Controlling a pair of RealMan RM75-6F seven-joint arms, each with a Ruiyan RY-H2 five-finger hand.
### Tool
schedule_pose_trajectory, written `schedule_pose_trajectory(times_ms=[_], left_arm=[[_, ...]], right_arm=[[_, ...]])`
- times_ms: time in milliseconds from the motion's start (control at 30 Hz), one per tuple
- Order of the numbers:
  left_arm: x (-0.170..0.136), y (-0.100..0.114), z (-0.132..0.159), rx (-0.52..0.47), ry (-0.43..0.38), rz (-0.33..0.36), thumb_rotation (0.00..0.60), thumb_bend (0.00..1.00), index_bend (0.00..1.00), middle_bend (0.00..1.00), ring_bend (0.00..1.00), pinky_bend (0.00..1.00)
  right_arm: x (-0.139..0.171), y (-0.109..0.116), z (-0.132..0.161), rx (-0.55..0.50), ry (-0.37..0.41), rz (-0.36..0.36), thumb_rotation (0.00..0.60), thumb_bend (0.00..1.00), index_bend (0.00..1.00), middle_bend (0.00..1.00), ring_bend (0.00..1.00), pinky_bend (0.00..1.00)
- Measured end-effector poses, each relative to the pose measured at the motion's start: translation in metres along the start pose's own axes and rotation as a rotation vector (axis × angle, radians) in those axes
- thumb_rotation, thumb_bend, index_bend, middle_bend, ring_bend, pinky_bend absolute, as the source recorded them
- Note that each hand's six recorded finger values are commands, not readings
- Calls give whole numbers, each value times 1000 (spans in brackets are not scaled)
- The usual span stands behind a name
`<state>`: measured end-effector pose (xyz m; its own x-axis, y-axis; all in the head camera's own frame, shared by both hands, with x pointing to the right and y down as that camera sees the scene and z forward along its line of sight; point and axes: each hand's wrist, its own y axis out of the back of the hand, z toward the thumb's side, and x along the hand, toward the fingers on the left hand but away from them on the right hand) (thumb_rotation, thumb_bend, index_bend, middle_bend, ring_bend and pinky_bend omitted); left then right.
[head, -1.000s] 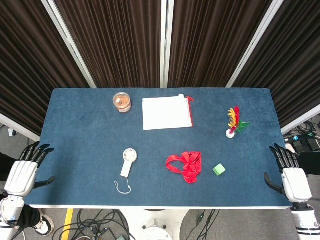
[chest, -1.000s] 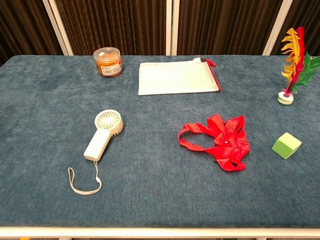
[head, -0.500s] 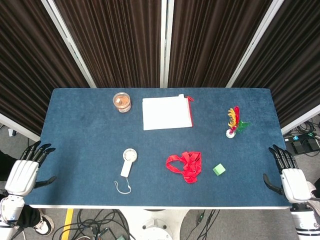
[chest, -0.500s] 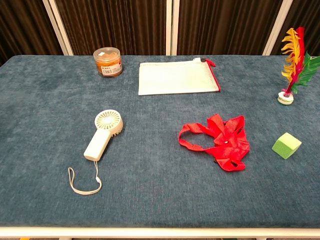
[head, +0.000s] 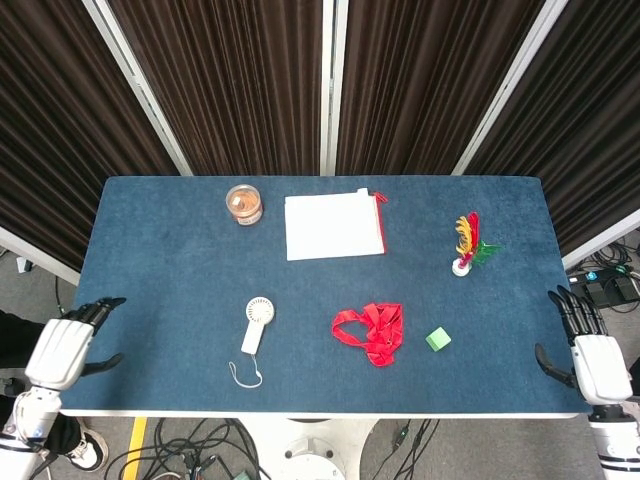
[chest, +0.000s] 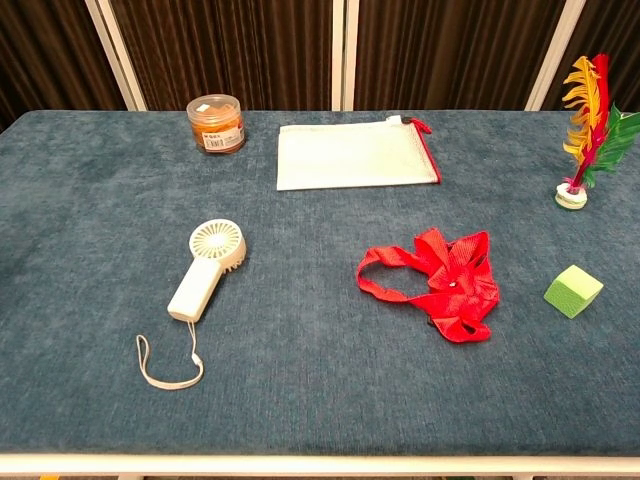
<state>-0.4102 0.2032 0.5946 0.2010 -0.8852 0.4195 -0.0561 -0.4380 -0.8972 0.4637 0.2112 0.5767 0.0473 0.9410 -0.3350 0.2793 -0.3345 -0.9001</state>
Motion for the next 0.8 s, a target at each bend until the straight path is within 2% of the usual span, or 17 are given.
schedule_pose_trajectory(times_ms=[100,167,467,600,800], left_arm=[[4,-6,6,19,-29,-26,600,333,190,795,851,912],[7,-8,12,20,-52,-35,600,358,190,814,860,917],[12,-24,58,-1,-206,-92,600,372,190,820,861,917],[12,-40,89,-1,-301,-137,600,372,191,820,863,917],[12,-61,123,0,-380,-188,600,372,190,819,867,917]], right_arm=[[0,4,-2,-5,-8,-16,600,327,0,0,0,0],[0,4,-3,-2,-11,-14,600,327,0,0,0,0],[-1,4,-2,-6,-14,-3,600,327,0,0,0,0],[-3,3,-2,-10,-18,5,600,327,0,0,0,0],[-5,4,-5,-11,-31,7,600,328,0,0,0,0]])
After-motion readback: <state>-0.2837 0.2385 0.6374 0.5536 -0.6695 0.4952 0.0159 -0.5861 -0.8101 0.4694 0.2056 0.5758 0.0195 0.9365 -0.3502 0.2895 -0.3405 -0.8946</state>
